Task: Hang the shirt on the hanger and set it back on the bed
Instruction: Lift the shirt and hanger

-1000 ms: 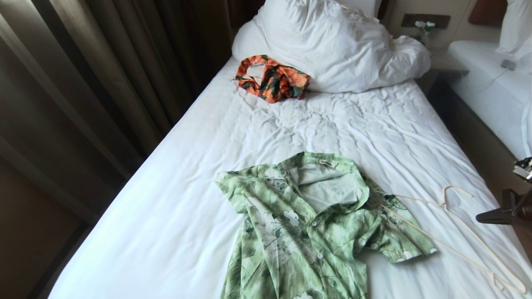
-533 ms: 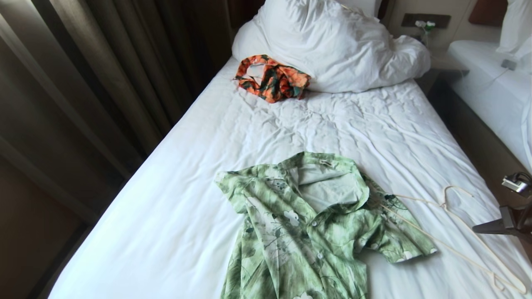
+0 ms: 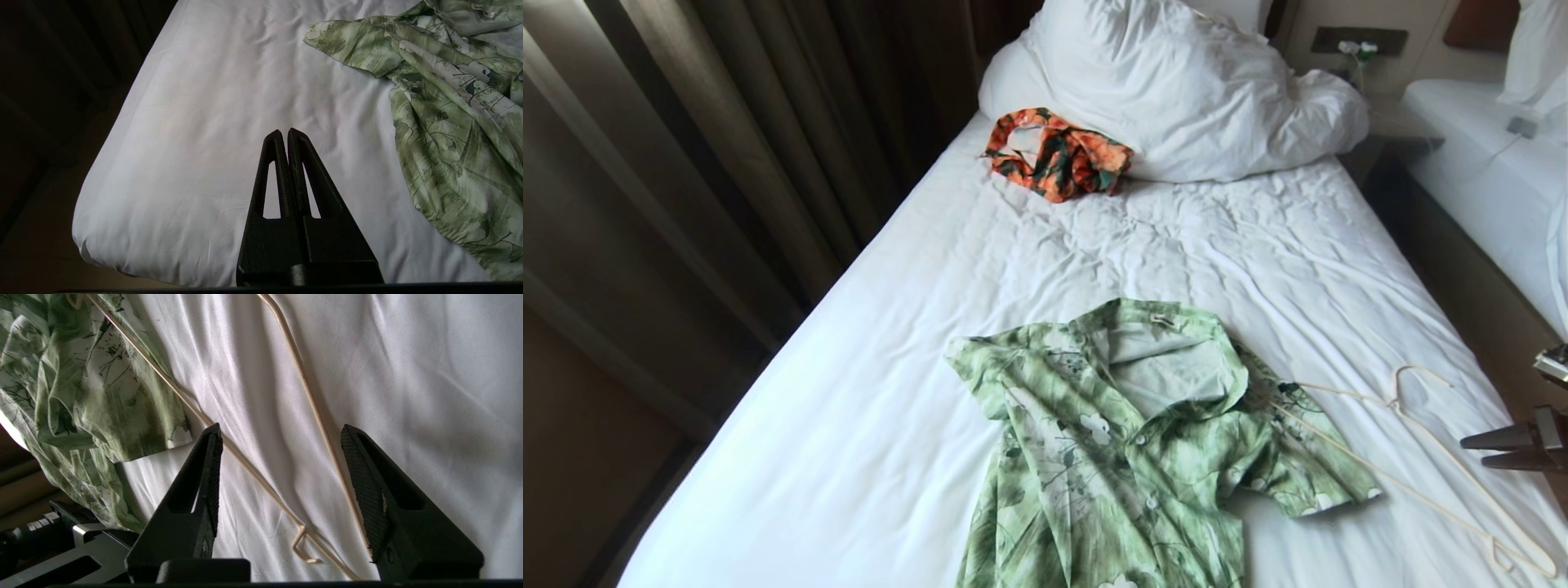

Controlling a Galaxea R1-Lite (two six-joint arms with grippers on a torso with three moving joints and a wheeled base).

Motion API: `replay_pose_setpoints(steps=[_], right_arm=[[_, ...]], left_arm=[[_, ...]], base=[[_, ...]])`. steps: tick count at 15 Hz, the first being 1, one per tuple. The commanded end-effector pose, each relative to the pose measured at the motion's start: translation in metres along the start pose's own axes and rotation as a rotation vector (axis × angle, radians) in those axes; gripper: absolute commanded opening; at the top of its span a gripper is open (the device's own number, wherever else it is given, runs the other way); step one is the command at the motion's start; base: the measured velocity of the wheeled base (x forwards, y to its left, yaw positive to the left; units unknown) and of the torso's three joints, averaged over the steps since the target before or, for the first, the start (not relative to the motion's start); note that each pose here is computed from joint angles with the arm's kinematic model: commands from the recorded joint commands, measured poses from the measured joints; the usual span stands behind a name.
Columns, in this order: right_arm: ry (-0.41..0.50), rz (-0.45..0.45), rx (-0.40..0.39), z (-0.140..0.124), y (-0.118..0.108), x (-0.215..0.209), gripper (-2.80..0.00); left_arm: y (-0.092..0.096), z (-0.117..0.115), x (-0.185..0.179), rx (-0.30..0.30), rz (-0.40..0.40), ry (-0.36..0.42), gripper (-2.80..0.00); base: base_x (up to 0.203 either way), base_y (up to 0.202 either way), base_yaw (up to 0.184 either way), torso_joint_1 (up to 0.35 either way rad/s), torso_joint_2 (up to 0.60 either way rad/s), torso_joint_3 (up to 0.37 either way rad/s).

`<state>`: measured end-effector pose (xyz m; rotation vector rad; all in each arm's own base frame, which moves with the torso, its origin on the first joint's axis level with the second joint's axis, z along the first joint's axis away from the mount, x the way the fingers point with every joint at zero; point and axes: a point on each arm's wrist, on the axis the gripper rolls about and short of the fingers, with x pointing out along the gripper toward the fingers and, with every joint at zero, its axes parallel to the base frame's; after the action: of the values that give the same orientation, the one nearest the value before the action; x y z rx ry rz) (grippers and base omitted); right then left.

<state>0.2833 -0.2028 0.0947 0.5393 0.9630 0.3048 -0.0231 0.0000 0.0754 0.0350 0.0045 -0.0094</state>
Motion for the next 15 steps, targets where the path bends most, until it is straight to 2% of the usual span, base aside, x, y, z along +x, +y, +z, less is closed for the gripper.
replay_pose_setpoints(steps=[1, 5, 8, 15], right_arm=[[0.03, 0.032, -0.03, -0.006, -0.015, 0.014, 0.0], [-0.014, 0.205, -0.064, -0.013, -0.032, 0.034, 0.0], [-0.023, 0.278, -0.065, -0.013, -0.032, 0.047, 0.0], [0.011, 0.342, -0.13, -0.009, -0.018, 0.071, 0.0]], left_arm=[[0.0, 0.0, 0.0, 0.0, 0.0, 0.001, -2.8], [0.0, 0.0, 0.0, 0.0, 0.0, 0.001, -2.8], [0.0, 0.0, 0.0, 0.0, 0.0, 0.001, -2.8], [0.0, 0.0, 0.0, 0.0, -0.001, 0.001, -2.8]], base=[[0.0, 0.0, 0.0, 0.0, 0.0, 0.0], [0.0, 0.0, 0.0, 0.0, 0.0, 0.0], [0.0, 0.0, 0.0, 0.0, 0.0, 0.0], [0.0, 0.0, 0.0, 0.0, 0.0, 0.0]])
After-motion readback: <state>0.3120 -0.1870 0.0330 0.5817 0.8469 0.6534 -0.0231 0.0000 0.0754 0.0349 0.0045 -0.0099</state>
